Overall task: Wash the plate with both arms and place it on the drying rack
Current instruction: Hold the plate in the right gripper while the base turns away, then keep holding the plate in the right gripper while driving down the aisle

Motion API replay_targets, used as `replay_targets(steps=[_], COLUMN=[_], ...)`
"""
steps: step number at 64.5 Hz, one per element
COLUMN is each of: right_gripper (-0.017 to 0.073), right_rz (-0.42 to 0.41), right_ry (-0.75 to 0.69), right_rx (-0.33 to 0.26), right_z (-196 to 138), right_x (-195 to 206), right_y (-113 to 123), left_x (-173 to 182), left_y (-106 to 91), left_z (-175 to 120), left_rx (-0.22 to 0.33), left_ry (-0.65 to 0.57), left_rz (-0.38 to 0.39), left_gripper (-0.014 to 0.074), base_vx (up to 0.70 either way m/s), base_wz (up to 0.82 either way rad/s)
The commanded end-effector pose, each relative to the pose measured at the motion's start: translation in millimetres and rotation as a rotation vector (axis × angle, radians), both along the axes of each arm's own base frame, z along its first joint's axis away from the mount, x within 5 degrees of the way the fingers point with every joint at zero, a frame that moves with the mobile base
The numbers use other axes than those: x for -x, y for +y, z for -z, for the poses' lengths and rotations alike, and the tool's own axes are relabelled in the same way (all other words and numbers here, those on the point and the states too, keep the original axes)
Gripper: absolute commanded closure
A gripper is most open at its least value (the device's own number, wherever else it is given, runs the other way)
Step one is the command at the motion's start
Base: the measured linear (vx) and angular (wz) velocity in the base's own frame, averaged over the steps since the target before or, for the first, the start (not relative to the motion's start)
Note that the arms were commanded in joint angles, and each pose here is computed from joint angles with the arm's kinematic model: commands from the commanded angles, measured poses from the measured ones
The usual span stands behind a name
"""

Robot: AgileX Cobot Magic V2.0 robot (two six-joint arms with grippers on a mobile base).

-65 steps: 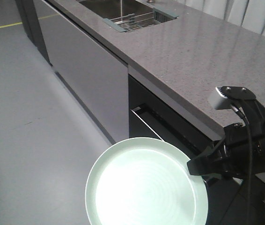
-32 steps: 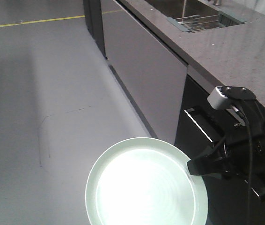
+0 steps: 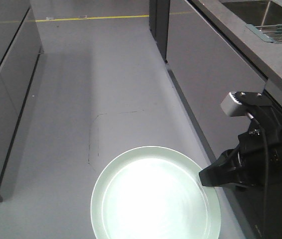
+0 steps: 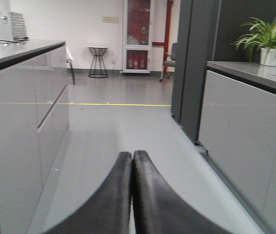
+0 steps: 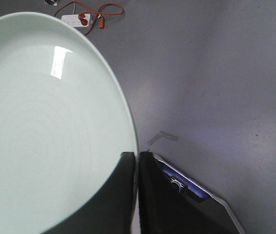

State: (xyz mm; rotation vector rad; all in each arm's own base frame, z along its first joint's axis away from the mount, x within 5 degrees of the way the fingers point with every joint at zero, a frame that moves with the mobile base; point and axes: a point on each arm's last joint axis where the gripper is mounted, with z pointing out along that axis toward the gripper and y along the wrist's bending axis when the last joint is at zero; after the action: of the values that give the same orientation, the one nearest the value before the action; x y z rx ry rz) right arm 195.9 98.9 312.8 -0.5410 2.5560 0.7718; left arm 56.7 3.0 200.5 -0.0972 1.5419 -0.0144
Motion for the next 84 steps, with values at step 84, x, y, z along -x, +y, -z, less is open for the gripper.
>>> replay_targets(steps=[84], right_gripper=[0.0564], right_rz=[0.016], right_ry=[-0.064], right_rx=[-0.053], right_z=[-14.8], right_x=[-0.1], right_y=[1.4], left_x=[3.0], left_y=[-0.1], left_z=[-16.3], left_rx=[-0.001], left_ry=[-0.113], left_rz=[0.001], left_gripper=[0.06], base_vx=[0.09], base_wz=[0.17])
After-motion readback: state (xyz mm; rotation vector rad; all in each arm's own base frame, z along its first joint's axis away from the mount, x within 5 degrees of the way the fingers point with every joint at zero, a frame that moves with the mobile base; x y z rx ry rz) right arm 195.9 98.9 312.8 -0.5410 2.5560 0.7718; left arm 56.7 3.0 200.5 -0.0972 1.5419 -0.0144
